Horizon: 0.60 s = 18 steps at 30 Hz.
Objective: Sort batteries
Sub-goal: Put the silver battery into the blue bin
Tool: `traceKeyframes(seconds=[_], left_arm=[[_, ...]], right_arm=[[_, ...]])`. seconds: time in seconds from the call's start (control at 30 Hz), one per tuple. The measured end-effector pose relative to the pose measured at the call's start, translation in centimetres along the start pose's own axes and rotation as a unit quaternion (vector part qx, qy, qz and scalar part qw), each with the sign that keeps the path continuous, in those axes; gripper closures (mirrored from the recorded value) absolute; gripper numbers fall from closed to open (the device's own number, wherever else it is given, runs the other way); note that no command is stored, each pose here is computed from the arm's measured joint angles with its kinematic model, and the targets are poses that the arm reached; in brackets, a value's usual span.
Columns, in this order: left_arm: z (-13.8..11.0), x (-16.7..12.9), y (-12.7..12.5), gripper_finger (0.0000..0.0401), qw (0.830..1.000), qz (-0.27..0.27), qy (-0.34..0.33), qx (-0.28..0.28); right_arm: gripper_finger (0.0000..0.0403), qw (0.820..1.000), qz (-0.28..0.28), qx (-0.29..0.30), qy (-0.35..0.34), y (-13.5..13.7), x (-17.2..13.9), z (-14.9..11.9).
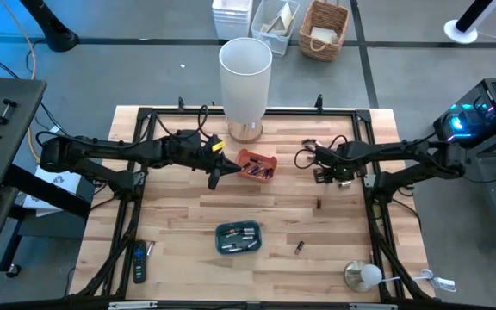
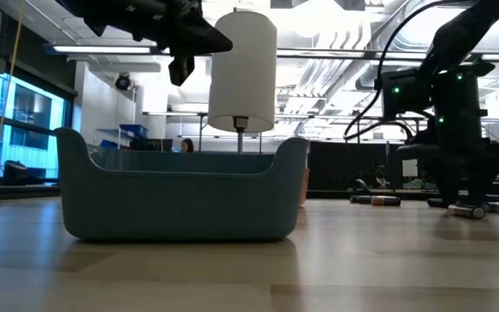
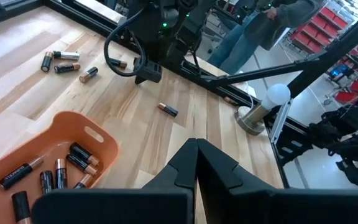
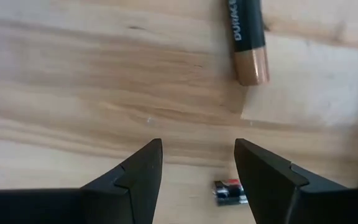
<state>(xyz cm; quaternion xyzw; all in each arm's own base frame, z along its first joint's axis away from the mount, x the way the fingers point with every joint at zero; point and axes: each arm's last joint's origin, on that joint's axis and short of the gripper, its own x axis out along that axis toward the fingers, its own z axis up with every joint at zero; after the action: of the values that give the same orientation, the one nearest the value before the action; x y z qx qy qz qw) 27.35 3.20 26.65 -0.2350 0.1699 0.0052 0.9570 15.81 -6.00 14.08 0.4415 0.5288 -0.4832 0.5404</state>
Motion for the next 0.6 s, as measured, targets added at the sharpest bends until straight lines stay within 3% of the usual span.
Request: traceKeyframes(seconds=[0.27,0.43,0.6], left_arm=[[-0.1,0.0,0.0,0.0401,0.999,0.002,0.003,0.037],[0.0,0.0,0.1,0.0401,0.998,0.003,0.003,0.062],[0.0,-0.1,0.4,0.0401,0.997,0.009,0.005,0.079]], right_arm=[[0.0211,0.990,0.036,0.121,-0.056,0.6,-2.7,-2.4],[0.0233,0.978,0.000,0.197,-0.076,-0.1,-3.1,-5.7],[0.0263,0.949,0.004,0.296,-0.107,-0.1,-3.0,-6.8]])
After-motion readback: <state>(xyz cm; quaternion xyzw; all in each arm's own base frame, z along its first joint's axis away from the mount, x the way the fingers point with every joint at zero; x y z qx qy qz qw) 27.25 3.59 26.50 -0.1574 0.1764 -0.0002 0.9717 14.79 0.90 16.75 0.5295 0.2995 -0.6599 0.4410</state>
